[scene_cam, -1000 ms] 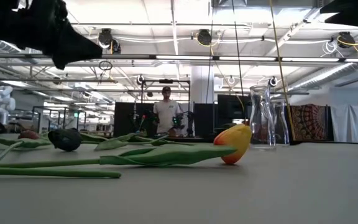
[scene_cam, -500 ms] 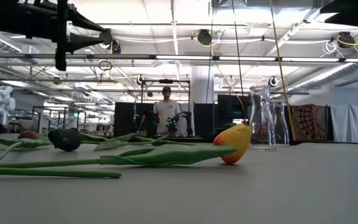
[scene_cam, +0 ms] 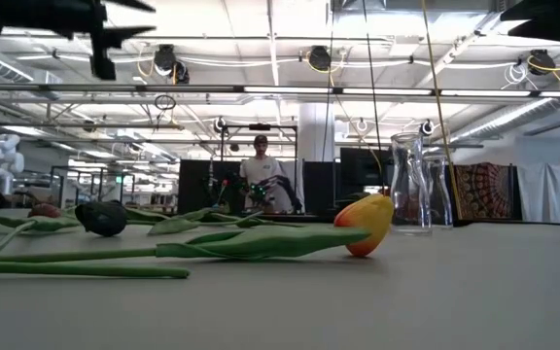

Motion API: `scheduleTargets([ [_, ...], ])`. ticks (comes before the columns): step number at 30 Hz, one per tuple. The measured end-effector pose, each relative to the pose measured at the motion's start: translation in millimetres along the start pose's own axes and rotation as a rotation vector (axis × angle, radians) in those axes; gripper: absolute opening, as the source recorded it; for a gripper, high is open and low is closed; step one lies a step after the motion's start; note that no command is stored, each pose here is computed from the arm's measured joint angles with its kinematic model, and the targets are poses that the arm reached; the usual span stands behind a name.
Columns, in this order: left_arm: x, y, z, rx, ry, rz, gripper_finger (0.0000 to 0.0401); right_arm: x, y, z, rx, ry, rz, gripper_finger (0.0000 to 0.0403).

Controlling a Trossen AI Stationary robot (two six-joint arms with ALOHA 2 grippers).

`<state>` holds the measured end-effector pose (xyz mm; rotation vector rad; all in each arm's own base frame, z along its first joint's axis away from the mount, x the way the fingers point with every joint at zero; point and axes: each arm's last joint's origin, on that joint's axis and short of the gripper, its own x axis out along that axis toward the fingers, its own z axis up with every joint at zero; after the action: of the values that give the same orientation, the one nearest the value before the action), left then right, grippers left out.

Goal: Sort flowers into vase by color
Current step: Put the top left black tulip into the top transparent vase

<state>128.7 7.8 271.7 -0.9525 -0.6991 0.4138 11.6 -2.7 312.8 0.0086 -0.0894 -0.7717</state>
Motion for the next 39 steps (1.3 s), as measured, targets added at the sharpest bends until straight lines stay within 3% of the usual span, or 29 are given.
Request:
scheduleTargets([
  [5, 21, -35, 14, 0.103, -0.055, -0.030, 0.0116, 0, 0, 0, 0.000, 0.000, 0.000, 0.0242],
  [9, 45, -68, 20, 0.243, -0.012, -0.022, 0.0116, 0, 0, 0, 0.000, 0.000, 0.000, 0.0242],
  [16, 90, -109, 20, 0.479, 0.196, 0.192, 0.0116, 0, 0, 0, 0.000, 0.000, 0.000, 0.0242],
  [22, 124, -128, 29, 0.564, 0.326, 0.327, 0.0116, 0, 0, 0, 0.000, 0.000, 0.000, 0.0242],
  [27, 144, -114, 31, 0.565, 0.498, 0.483, 0.0116, 0, 0, 0, 0.000, 0.000, 0.000, 0.0242],
  [33, 154, -67, 19, 0.491, 0.744, 0.769, 0.0116, 0, 0, 0, 0.000, 0.000, 0.000, 0.0242],
  [39, 164, -30, 5, 0.467, 0.898, 0.962, 0.0116, 0, 0, 0, 0.000, 0.000, 0.000, 0.0242],
])
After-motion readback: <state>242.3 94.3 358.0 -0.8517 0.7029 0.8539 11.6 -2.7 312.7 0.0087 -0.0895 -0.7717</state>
